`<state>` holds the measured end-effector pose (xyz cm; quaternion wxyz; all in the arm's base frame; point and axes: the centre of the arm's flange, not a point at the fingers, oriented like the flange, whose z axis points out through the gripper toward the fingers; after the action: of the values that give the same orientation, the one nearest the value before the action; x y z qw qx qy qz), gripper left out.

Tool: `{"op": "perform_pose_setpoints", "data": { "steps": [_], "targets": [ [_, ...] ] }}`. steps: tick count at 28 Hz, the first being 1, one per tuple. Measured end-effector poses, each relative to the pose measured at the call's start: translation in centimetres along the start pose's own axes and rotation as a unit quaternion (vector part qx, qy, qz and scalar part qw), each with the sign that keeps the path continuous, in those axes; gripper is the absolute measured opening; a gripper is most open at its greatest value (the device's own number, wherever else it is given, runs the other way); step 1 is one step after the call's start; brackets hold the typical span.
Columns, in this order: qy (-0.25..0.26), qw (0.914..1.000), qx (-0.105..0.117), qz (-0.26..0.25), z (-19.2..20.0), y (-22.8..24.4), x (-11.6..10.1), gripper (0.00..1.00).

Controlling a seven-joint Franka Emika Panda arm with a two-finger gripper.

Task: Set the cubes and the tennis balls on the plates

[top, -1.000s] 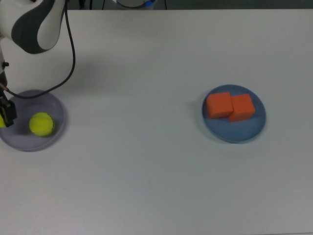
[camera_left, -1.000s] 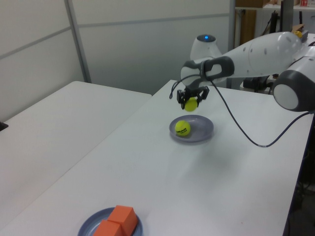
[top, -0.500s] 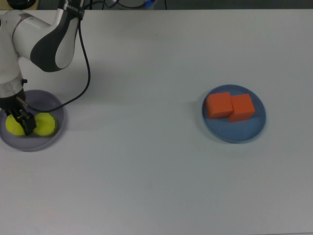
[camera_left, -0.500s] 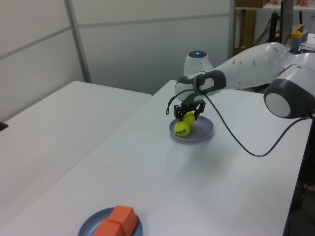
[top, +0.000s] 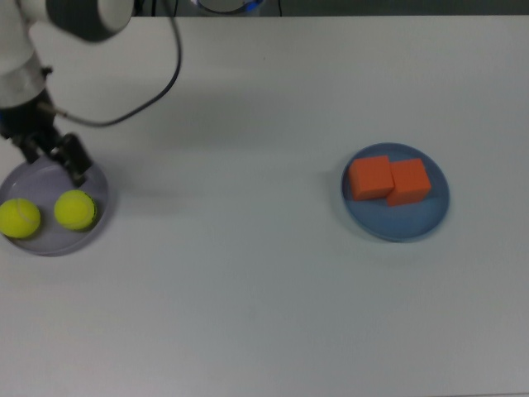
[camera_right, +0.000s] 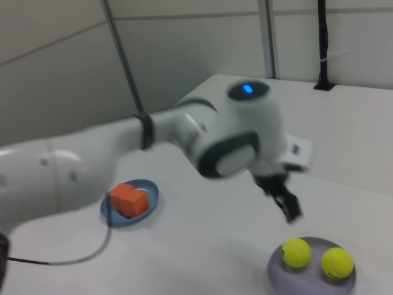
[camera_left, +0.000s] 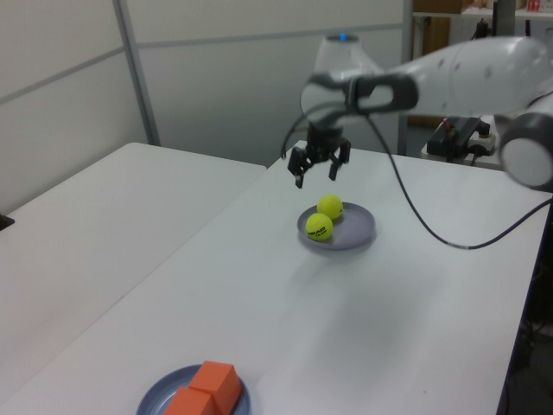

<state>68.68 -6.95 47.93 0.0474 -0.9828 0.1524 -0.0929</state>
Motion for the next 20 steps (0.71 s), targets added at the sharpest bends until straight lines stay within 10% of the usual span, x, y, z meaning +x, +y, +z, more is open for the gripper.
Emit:
{"op": "perform_pose_setpoints", "data": {
  "steps": [20],
  "targets": [
    [-0.077,0.9868,0.011,-0.142,-10.2,-11.3,-9.6,1.0]
  ]
}}
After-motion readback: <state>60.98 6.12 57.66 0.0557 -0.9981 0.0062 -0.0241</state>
